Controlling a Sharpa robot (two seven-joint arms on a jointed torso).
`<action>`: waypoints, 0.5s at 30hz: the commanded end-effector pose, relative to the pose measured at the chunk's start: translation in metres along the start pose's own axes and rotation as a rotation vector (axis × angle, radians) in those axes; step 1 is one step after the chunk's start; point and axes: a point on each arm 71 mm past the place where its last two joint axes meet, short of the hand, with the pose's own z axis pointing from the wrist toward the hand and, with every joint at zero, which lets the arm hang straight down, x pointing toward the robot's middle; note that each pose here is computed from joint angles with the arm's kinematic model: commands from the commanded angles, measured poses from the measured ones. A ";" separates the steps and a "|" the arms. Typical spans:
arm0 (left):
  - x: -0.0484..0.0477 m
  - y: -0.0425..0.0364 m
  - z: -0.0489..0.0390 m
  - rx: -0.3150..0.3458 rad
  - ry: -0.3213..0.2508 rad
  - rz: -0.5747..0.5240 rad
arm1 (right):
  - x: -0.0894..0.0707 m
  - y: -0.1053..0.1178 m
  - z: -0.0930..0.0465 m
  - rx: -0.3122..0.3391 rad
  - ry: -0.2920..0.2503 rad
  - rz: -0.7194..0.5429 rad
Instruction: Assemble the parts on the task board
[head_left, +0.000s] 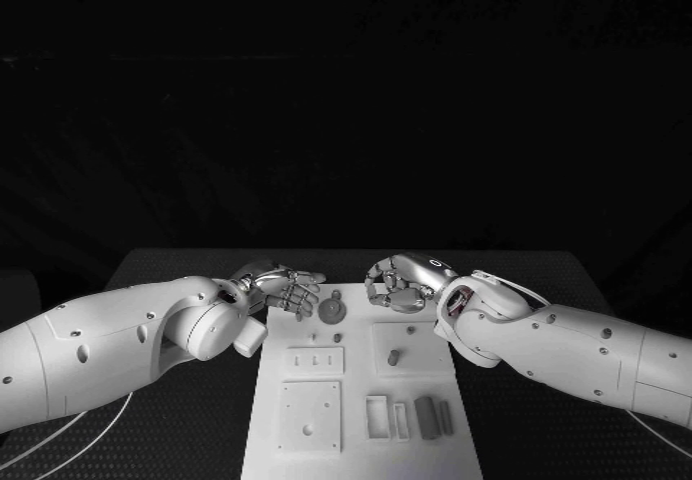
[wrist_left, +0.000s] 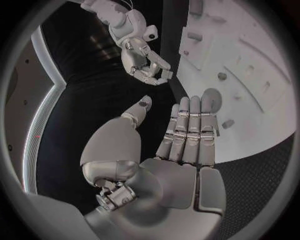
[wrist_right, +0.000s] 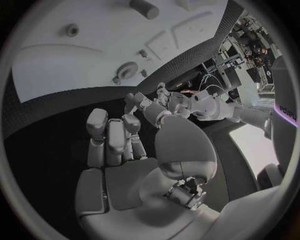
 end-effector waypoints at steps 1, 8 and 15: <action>0.0094 0.0008 0.0022 -0.043 0.049 0.045 | 0.002 0.011 0.002 -0.013 0.000 -0.033; 0.0240 0.0005 0.0038 -0.055 0.111 0.076 | 0.006 0.028 0.007 -0.048 0.003 -0.024; 0.0298 -0.0008 0.0048 -0.046 0.134 0.096 | 0.011 0.042 0.014 -0.076 0.017 -0.015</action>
